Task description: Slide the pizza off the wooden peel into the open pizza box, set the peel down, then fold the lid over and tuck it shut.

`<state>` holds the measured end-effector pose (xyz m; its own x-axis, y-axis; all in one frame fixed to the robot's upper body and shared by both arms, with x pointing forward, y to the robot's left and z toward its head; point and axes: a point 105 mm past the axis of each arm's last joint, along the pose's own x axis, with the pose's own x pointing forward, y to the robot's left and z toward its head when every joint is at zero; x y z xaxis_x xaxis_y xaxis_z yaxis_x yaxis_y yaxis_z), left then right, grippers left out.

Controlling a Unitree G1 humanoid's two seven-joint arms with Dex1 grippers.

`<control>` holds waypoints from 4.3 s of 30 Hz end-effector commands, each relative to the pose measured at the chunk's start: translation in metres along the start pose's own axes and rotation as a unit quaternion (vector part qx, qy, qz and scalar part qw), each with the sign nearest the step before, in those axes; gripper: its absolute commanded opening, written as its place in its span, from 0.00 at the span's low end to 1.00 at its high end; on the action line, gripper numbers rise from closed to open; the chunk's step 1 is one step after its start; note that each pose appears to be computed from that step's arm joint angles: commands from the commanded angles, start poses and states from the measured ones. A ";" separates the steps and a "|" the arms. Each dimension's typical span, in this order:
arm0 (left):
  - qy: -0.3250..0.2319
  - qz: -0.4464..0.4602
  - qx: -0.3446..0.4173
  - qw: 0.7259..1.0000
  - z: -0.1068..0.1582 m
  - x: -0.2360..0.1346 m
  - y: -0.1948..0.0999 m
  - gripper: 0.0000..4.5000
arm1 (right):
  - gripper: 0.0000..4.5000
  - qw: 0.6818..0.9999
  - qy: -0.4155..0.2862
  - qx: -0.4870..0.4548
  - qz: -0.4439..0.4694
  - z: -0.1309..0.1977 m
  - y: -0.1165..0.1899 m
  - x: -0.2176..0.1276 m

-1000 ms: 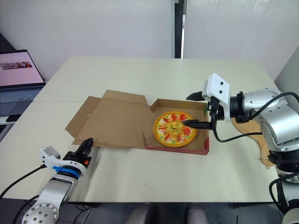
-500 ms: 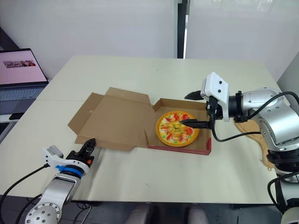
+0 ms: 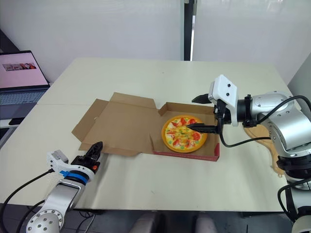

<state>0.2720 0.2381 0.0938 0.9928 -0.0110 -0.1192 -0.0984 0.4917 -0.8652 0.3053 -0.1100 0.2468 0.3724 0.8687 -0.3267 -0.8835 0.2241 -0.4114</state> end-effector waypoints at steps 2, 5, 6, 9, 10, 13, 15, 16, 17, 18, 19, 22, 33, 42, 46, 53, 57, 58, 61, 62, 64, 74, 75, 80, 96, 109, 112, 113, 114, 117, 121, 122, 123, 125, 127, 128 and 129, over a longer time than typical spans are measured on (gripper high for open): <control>-0.001 -0.017 -0.005 1.000 0.004 0.000 -0.010 0.33 | 1.00 1.000 -0.009 -0.027 -0.002 0.013 -0.001 -0.002; -0.009 -0.011 -0.006 1.000 0.008 0.000 -0.008 0.14 | 1.00 1.000 -0.010 -0.027 0.000 0.013 0.000 -0.002; -0.011 -0.009 -0.005 1.000 0.009 0.000 -0.008 0.08 | 1.00 1.000 -0.010 -0.027 0.001 0.013 0.000 -0.002; -0.011 -0.011 -0.002 1.000 0.008 -0.002 -0.009 0.01 | 1.00 1.000 -0.010 -0.027 0.003 0.012 0.001 -0.002; -0.010 -0.013 -0.003 1.000 0.007 -0.003 -0.011 0.01 | 1.00 1.000 -0.010 -0.027 0.003 0.012 0.001 -0.002; -0.003 -0.017 0.006 1.000 0.003 -0.006 -0.015 0.01 | 1.00 1.000 -0.012 -0.027 0.002 0.012 0.001 -0.002; -0.002 -0.018 0.014 1.000 0.002 -0.007 -0.017 0.01 | 1.00 1.000 -0.013 -0.027 0.001 0.011 0.002 -0.001; -0.001 -0.021 0.024 0.999 0.003 -0.006 -0.019 0.01 | 1.00 1.000 -0.012 -0.027 0.000 0.011 0.001 -0.001; 0.000 -0.024 0.036 0.999 0.003 -0.006 -0.021 0.01 | 1.00 1.000 -0.012 -0.027 -0.001 0.010 0.001 -0.001; 0.002 -0.029 0.050 0.998 0.004 -0.006 -0.024 0.01 | 1.00 1.000 -0.011 -0.027 -0.003 0.009 0.001 -0.001; 0.002 -0.034 0.063 0.997 0.006 -0.005 -0.028 0.01 | 1.00 1.000 -0.011 -0.027 -0.005 0.009 0.000 -0.001; 0.003 -0.058 0.115 0.992 0.013 -0.003 -0.043 0.01 | 1.00 0.999 -0.012 -0.027 -0.015 0.008 -0.003 -0.002; 0.042 -0.168 0.278 0.945 0.008 -0.013 -0.104 0.01 | 1.00 0.992 0.010 -0.020 -0.122 -0.007 -0.031 -0.004; 0.048 -0.192 0.320 0.927 0.005 -0.016 -0.111 0.00 | 0.78 0.966 0.125 -0.105 -0.200 -0.042 -0.082 0.011; 0.049 -0.198 0.320 0.925 0.000 -0.015 -0.112 0.00 | 0.46 0.948 0.198 -0.163 -0.190 -0.061 -0.108 0.026; 0.049 -0.209 0.328 0.920 -0.004 -0.011 -0.115 0.00 | 0.00 0.916 0.294 -0.201 -0.183 -0.084 -0.138 0.034; 0.046 -0.215 0.329 0.918 -0.004 -0.010 -0.118 0.00 | 0.00 0.907 0.338 -0.198 -0.153 -0.102 -0.135 0.035; 0.045 -0.217 0.330 0.918 -0.004 -0.010 -0.119 0.00 | 0.00 0.909 0.343 -0.187 -0.144 -0.106 -0.132 0.036; 0.044 -0.226 0.333 0.914 -0.005 -0.010 -0.123 0.00 | 0.00 0.911 0.357 -0.173 -0.112 -0.115 -0.124 0.036; 0.043 -0.228 0.334 0.913 -0.004 -0.009 -0.125 0.00 | 0.00 0.911 0.363 -0.173 -0.096 -0.118 -0.121 0.036; 0.041 -0.233 0.337 0.911 -0.003 -0.009 -0.127 0.00 | 0.00 0.911 0.370 -0.170 -0.069 -0.123 -0.115 0.035; 0.054 -0.279 0.374 0.883 0.005 0.016 -0.143 0.00 | 0.00 0.909 0.385 -0.154 0.033 -0.129 -0.098 0.013; 0.059 -0.286 0.378 0.879 0.005 0.019 -0.144 0.00 | 0.00 0.907 0.389 -0.155 0.041 -0.129 -0.097 0.010; 0.083 -0.324 0.393 0.857 0.002 0.034 -0.155 0.00 | 0.00 0.909 0.379 -0.148 0.094 -0.125 -0.087 0.002; 0.115 -0.394 0.414 0.813 -0.006 0.090 -0.183 0.00 | 0.00 0.934 0.322 -0.094 0.122 -0.108 -0.039 -0.047; 0.132 -0.434 0.416 0.788 -0.025 0.105 -0.201 0.00 | 0.00 0.968 0.247 -0.039 0.025 -0.098 -0.019 -0.058; 0.129 -0.437 0.418 0.786 -0.024 0.106 -0.202 0.00 | 0.00 0.979 0.192 -0.022 -0.060 -0.079 -0.037 -0.072; 0.129 -0.437 0.418 0.786 -0.024 0.106 -0.202 0.00 | 0.00 0.976 0.196 -0.016 -0.088 -0.081 -0.041 -0.079; 0.128 -0.437 0.418 0.786 -0.024 0.106 -0.202 0.00 | 0.00 0.973 0.204 -0.015 -0.109 -0.085 -0.043 -0.085; 0.128 -0.437 0.419 0.785 -0.024 0.106 -0.202 0.00 | 0.00 0.958 0.241 -0.007 -0.154 -0.109 -0.043 -0.096; 0.127 -0.437 0.420 0.785 -0.023 0.107 -0.202 0.00 | 0.00 0.948 0.262 0.012 -0.180 -0.134 -0.036 -0.097; 0.127 -0.438 0.420 0.785 -0.023 0.108 -0.202 0.00 | 0.00 0.946 0.268 0.019 -0.183 -0.142 -0.034 -0.096; 0.127 -0.438 0.420 0.785 -0.023 0.108 -0.203 0.00 | 0.00 0.945 0.271 0.030 -0.181 -0.149 -0.030 -0.094; 0.129 -0.440 0.419 0.784 -0.024 0.109 -0.204 0.00 | 0.00 0.947 0.276 0.046 -0.161 -0.159 -0.020 -0.090; 0.133 -0.444 0.417 0.782 -0.025 0.109 -0.205 0.00 | 0.00 0.953 0.262 0.063 -0.137 -0.161 -0.010 -0.083; 0.134 -0.446 0.417 0.781 -0.025 0.110 -0.206 0.00 | 0.00 0.956 0.258 0.069 -0.124 -0.161 -0.005 -0.080; 0.134 -0.447 0.416 0.781 -0.025 0.110 -0.207 0.00 | 0.00 0.957 0.258 0.075 -0.110 -0.163 0.000 -0.077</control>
<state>0.4019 0.1191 0.2313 0.6116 -0.7825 0.1167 0.7912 0.6039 -0.0970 0.3253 -0.2562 0.1248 0.6216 0.4331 -0.6528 -0.7693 0.4947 -0.4044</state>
